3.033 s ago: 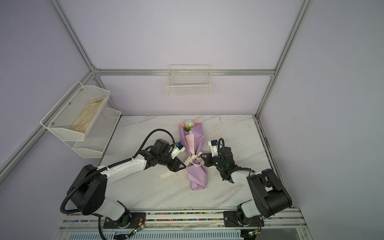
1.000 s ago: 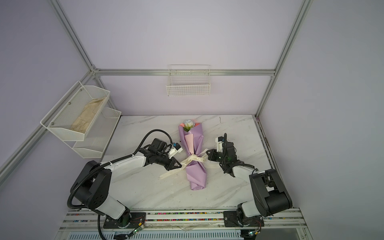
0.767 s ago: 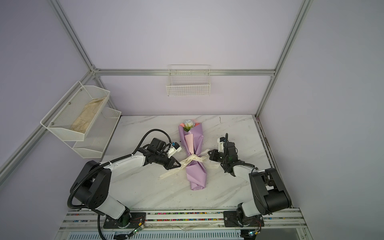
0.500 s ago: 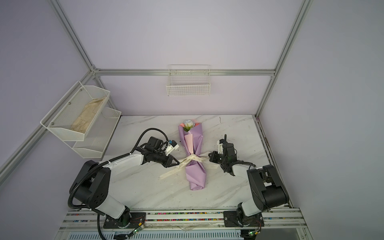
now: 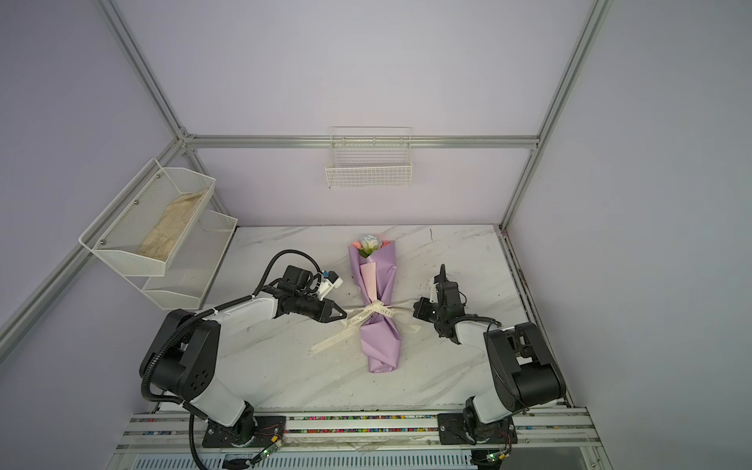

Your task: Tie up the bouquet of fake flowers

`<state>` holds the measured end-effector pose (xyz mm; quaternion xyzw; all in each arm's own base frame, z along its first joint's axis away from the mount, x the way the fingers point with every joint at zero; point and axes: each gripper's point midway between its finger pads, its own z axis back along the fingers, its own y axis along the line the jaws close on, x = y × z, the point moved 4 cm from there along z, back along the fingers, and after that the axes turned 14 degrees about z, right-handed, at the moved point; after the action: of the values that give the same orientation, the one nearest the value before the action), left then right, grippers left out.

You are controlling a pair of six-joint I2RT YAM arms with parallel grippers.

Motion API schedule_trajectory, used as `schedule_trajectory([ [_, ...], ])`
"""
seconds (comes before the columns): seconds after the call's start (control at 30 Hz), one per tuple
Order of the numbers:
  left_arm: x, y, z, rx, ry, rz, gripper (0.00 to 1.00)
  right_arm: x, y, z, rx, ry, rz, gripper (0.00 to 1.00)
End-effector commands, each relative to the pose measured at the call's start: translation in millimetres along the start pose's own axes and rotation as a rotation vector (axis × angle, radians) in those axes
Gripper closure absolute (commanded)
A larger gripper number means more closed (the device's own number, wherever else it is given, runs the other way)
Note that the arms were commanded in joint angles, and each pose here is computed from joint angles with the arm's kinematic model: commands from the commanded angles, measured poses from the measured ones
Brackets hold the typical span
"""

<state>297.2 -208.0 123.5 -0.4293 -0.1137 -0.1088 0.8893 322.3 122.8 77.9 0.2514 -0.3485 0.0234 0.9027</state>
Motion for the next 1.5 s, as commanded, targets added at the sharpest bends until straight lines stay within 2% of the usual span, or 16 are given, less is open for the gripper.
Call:
schedule_trajectory([
  [0.0,0.4,2.5,1.8,0.002,-0.011,0.019,1.00,11.5,-2.8,0.2,-0.025,-0.021,-0.042,1.00],
  [0.1,0.9,4.0,2.5,0.018,-0.018,0.017,1.00,13.0,-7.9,0.5,-0.043,-0.034,-0.074,1.00],
  [0.17,1.5,-0.2,2.1,-0.009,-0.012,0.011,1.00,17.0,-0.4,-0.1,0.008,-0.038,-0.068,1.00],
  [0.27,3.7,-7.8,3.0,-0.049,-0.007,-0.001,1.00,19.6,14.2,-1.3,0.102,0.003,-0.083,0.87],
  [0.33,5.7,-10.9,5.1,-0.053,-0.015,-0.012,1.00,19.7,13.1,2.6,0.072,0.033,-0.115,0.74],
  [0.43,7.4,-14.9,7.5,-0.062,-0.021,-0.020,1.00,22.7,14.2,15.1,0.038,0.032,-0.186,0.62],
  [0.53,8.1,-18.8,8.6,-0.076,-0.020,-0.025,1.00,23.5,18.7,26.4,0.041,0.024,-0.279,0.55],
  [0.63,8.5,-20.3,9.2,-0.082,-0.021,-0.028,1.00,28.1,37.7,34.4,0.153,-0.007,-0.367,0.52],
  [0.7,9.4,-20.9,9.6,-0.082,-0.022,-0.029,1.00,28.0,46.9,33.7,0.186,-0.001,-0.434,0.52],
  [0.77,9.5,-21.7,9.0,-0.085,-0.020,-0.030,1.00,31.8,62.8,29.2,0.221,0.017,-0.425,0.51],
  [0.87,9.5,-21.7,9.0,-0.086,-0.018,-0.028,1.00,21.8,67.9,9.8,0.179,0.095,-0.477,0.52],
  [0.97,9.5,-21.8,9.3,-0.084,-0.018,-0.029,1.00,14.3,71.8,0.8,0.179,0.093,-0.551,0.52],
  [1.03,9.2,-22.2,9.4,-0.085,-0.017,-0.030,1.00,14.9,73.6,-2.6,0.189,0.080,-0.556,0.52],
  [1.17,9.6,-22.3,8.7,-0.087,-0.016,-0.031,1.00,23.6,79.5,-4.9,0.216,0.063,-0.539,0.60],
  [1.47,11.3,-24.1,9.0,-0.093,-0.015,-0.034,1.00,21.3,82.0,-12.9,0.217,0.082,-0.550,0.61],
])
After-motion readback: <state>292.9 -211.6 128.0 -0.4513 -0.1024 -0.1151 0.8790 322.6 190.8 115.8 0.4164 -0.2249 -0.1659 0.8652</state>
